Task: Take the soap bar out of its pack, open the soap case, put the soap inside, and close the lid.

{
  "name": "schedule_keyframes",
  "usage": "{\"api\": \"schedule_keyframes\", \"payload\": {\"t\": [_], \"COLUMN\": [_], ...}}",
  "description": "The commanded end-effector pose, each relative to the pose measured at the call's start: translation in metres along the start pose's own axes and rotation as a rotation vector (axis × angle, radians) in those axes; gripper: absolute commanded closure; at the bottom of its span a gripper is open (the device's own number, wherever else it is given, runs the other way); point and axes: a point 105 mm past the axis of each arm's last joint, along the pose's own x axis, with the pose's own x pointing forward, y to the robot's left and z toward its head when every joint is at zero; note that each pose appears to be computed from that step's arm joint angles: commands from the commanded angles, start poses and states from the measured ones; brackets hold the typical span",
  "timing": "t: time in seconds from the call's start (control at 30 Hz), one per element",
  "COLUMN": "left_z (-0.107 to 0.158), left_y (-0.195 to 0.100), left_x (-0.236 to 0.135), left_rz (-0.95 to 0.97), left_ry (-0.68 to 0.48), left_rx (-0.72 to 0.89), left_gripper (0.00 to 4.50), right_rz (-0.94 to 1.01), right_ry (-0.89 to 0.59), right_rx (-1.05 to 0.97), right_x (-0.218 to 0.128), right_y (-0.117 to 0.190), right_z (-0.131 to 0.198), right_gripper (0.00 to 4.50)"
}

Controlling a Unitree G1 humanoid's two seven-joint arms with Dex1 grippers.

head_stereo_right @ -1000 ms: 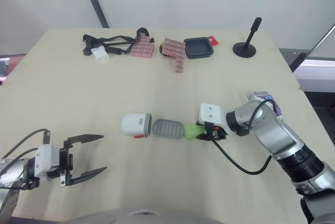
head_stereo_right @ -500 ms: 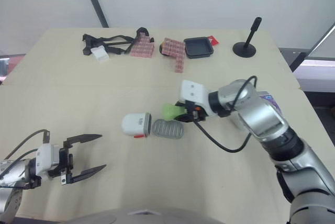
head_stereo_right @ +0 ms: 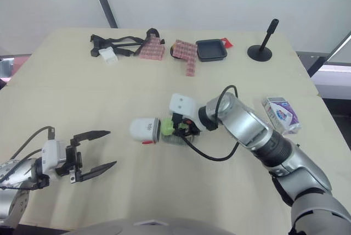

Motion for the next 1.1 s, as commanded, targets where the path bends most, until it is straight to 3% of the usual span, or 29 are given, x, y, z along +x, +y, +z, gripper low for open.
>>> {"api": "schedule_keyframes", "payload": {"t": [0.03, 0.6, 0.63, 0.8, 1.0, 1.1], "left_z": [0.010, 0.019, 0.020, 0.022, 0.024, 0.023], "left_y": [0.003, 0.001, 0.001, 0.000, -0.003, 0.000], "left_x": [0.002, 0.016, 0.016, 0.019, 0.023, 0.024], "left_rz": [0.004, -0.032, -0.031, -0.030, -0.039, -0.053], "left_ry": [-0.027, -0.036, -0.036, -0.037, -0.039, -0.030], "left_rx": [0.023, 0.042, 0.041, 0.037, 0.035, 0.056], "left_gripper": [0.00, 0.00, 0.00, 0.00, 0.00, 0.00], "right_rz": [-0.024, 0.004, 0.004, 0.002, -0.035, -0.092], "right_ry": [-0.014, 0.039, 0.037, 0.028, -0.013, -0.165], "right_rx": [-0.043, 0.003, 0.002, -0.004, -0.026, -0.037], "right_x": [-0.005, 0.004, 0.003, -0.001, -0.013, -0.032], "right_y": [-0.001, 0.005, 0.005, 0.004, -0.001, -0.006], "right_z": [0.011, 0.002, 0.003, 0.006, 0.009, 0.011], "right_gripper": [2.78, 2.78, 1.76, 0.13, 0.05, 0.05]}}
